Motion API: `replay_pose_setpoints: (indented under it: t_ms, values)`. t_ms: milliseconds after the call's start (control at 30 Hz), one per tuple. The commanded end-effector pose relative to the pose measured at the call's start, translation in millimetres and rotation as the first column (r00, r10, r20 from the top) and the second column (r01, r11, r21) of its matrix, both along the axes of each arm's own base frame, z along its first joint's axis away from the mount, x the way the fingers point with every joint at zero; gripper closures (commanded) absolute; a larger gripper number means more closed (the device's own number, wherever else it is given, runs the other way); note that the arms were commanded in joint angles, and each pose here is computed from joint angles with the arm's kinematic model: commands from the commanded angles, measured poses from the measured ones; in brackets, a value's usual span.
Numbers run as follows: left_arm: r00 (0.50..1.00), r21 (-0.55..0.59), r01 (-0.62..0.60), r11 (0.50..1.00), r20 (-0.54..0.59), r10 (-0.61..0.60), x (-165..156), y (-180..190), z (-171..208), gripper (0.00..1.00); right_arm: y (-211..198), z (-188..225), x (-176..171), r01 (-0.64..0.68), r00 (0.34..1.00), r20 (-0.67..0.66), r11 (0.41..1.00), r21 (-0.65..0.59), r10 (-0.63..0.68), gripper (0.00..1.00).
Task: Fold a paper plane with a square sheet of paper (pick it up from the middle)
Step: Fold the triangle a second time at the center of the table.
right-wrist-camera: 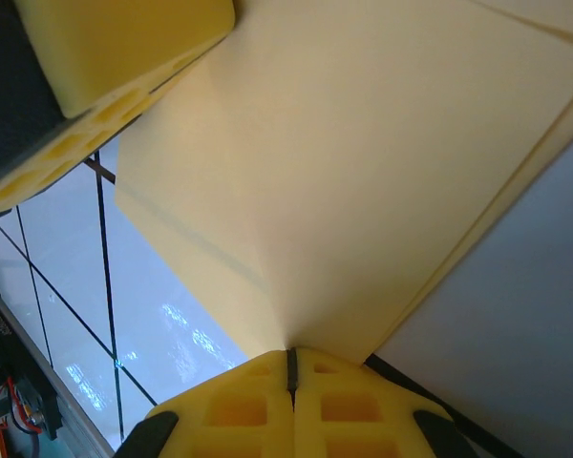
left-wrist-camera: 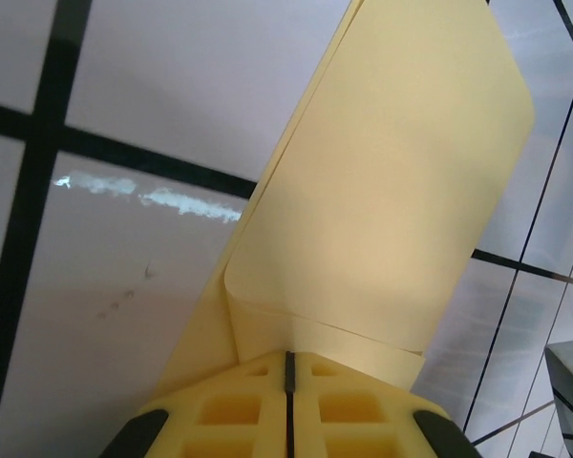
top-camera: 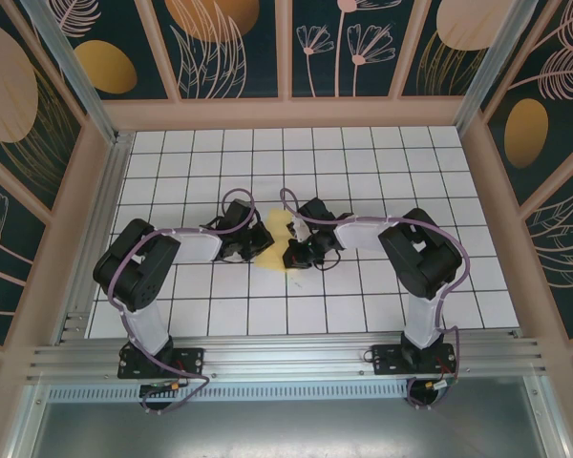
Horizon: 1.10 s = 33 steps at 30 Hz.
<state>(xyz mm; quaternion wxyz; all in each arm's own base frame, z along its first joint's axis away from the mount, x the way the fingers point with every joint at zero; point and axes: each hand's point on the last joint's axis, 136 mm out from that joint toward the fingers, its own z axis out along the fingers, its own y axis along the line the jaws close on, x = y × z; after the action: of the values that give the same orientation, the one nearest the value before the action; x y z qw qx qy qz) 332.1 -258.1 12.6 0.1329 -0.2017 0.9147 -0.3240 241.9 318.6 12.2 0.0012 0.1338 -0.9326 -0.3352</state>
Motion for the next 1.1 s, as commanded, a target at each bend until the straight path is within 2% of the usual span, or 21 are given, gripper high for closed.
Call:
replay_pose_setpoints:
  t_ms: [0,233,400,500,600,700,767,833,900,1067]
  values:
    - [0.994,0.177,-0.106,0.978,0.006,0.107,19.7,53.8,-27.8,0.92,-62.0,-61.5,-34.1,0.007,0.993,-0.110,0.952,-0.305,-0.043,0.98]
    - [0.993,0.216,-0.120,0.969,0.029,0.117,38.4,78.2,-21.3,0.92,-66.2,-63.3,-33.0,0.012,0.993,-0.108,0.946,-0.323,-0.049,0.98]
    - [0.991,0.195,-0.125,0.973,0.061,0.115,51.3,77.4,-6.8,0.91,-63.7,-59.5,-29.5,0.015,0.994,-0.097,0.949,-0.314,-0.048,0.98]
    - [0.990,0.140,-0.117,0.983,0.093,0.105,51.5,70.8,11.0,0.89,-51.9,-45.1,-20.1,0.019,0.997,-0.069,0.964,-0.263,-0.039,0.98]
    - [0.986,0.075,-0.117,0.990,0.124,0.108,40.9,67.7,27.0,0.86,-28.4,-11.8,-0.4,0.028,1.000,0.001,0.988,-0.154,-0.028,0.96]
    - [0.980,0.017,-0.131,0.991,0.150,0.127,24.9,69.6,42.6,0.84,-4.7,37.0,26.9,0.046,0.994,0.106,0.998,-0.032,-0.042,0.89]
    - [0.978,-0.007,-0.143,0.990,0.152,0.142,12.4,72.7,46.1,0.82,3.9,67.7,44.9,0.063,0.980,0.186,0.998,0.020,-0.066,0.76]
    - [0.975,-0.027,-0.157,0.987,0.158,0.159,2.1,76.0,50.2,0.78,3.6,84.0,58.4,0.084,0.961,0.261,0.996,0.022,-0.087,0.63]
    - [0.971,-0.047,-0.165,0.985,0.166,0.171,-7.2,78.0,53.9,0.76,-1.7,86.2,68.3,0.104,0.944,0.316,0.995,-0.012,-0.095,0.54]
    - [0.970,-0.072,-0.176,0.982,0.158,0.185,-26.6,79.1,54.8,0.70,-6.9,61.6,81.7,0.114,0.942,0.330,0.985,-0.130,-0.065,0.56]
